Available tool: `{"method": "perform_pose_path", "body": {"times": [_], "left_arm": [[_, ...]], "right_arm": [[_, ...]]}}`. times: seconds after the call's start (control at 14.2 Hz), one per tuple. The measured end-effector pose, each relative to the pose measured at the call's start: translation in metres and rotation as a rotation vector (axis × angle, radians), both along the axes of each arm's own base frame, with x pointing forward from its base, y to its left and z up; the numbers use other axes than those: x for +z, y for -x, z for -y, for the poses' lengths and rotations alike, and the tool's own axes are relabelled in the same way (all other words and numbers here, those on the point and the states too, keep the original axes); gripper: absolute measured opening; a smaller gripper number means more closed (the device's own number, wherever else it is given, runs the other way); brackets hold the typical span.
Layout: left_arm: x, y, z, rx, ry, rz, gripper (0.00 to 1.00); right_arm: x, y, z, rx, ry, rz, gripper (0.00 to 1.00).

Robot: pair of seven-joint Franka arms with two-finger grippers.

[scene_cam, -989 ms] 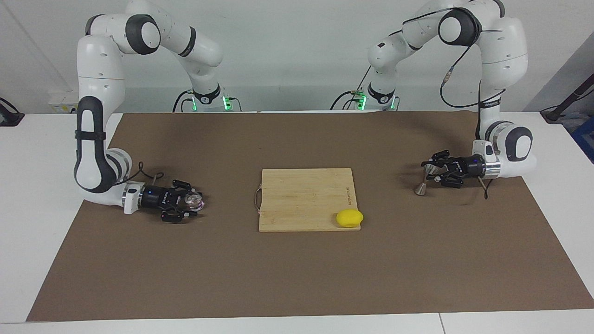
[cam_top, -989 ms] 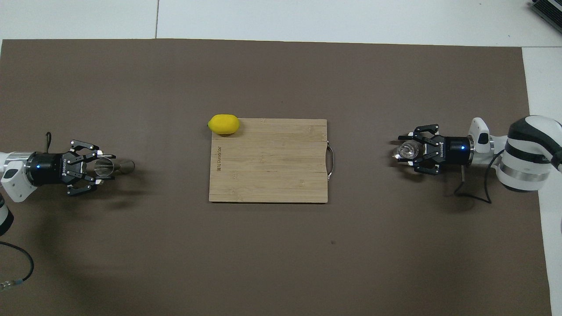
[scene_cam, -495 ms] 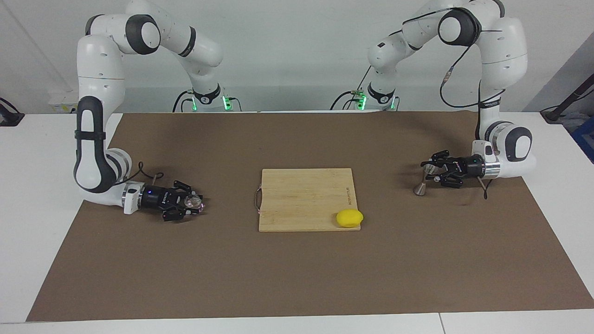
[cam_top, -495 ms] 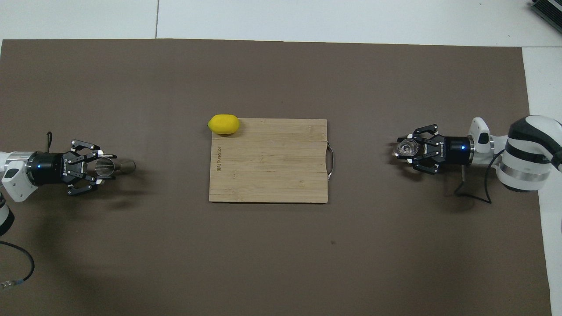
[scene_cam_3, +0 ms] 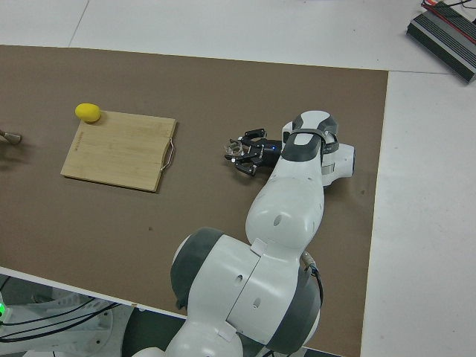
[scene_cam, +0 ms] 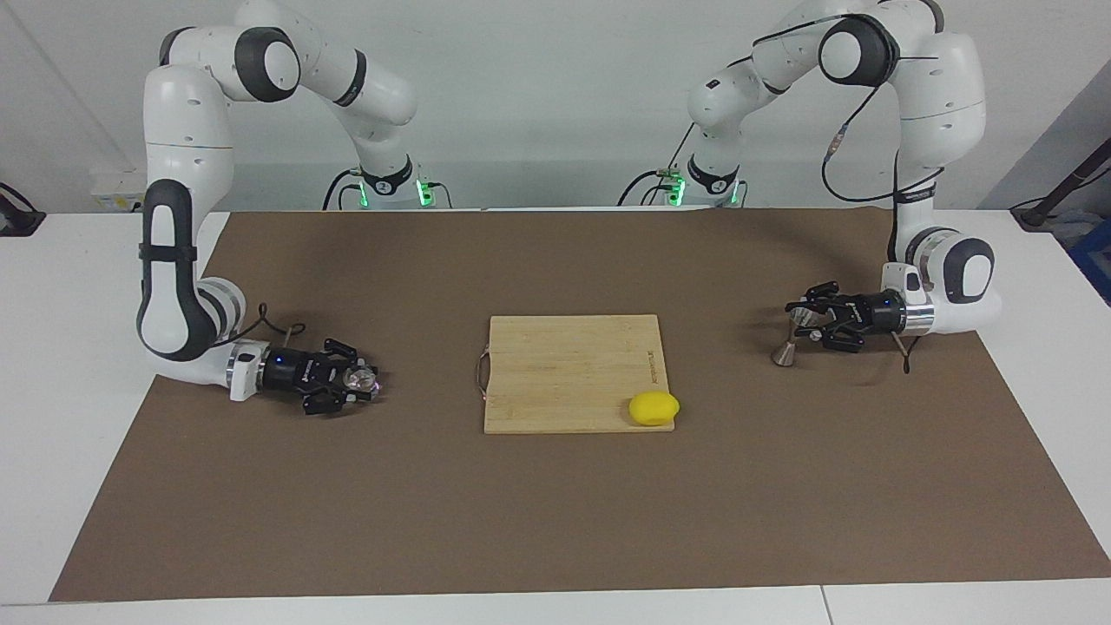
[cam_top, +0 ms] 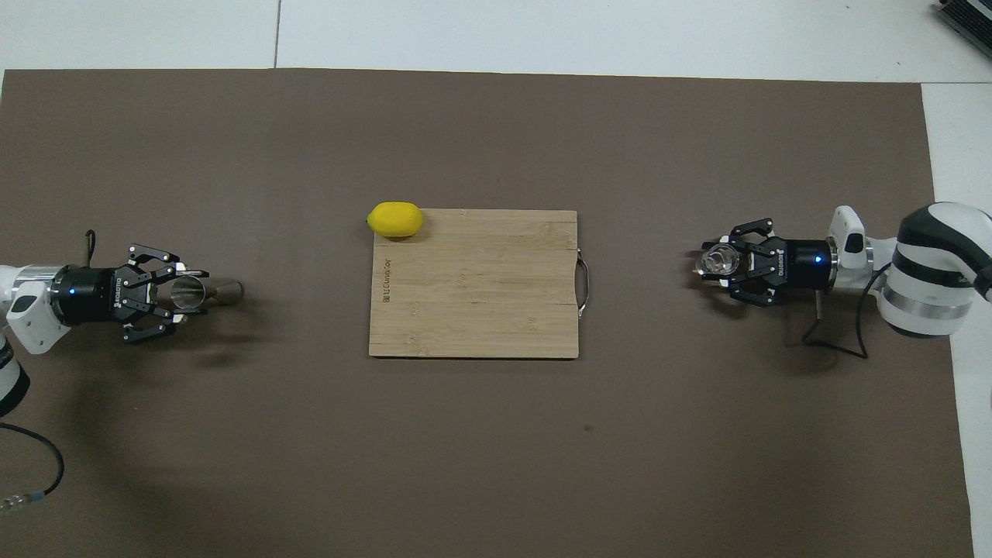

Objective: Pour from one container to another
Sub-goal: 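Carry the metal cup onto the cutting board with the left gripper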

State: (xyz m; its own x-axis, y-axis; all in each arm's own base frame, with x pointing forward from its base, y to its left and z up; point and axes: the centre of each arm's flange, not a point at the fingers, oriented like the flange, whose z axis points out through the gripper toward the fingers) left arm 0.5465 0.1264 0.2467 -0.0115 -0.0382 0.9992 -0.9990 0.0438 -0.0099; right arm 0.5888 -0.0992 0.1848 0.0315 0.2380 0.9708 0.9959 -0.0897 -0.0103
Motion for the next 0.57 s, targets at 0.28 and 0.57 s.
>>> {"method": "perform_pose_path", "body": {"times": [0.28,0.57], "left_arm": [[0.003,-0.005,0.015,-0.016,0.018,0.010,0.51],[0.007,-0.009,0.033,-0.041,0.025,0.010,0.51]], "right_arm": [[0.012,-0.003,-0.001,0.006,0.011,0.018,0.49],[0.029,-0.005,-0.001,0.007,0.028,0.032,0.49]]}}
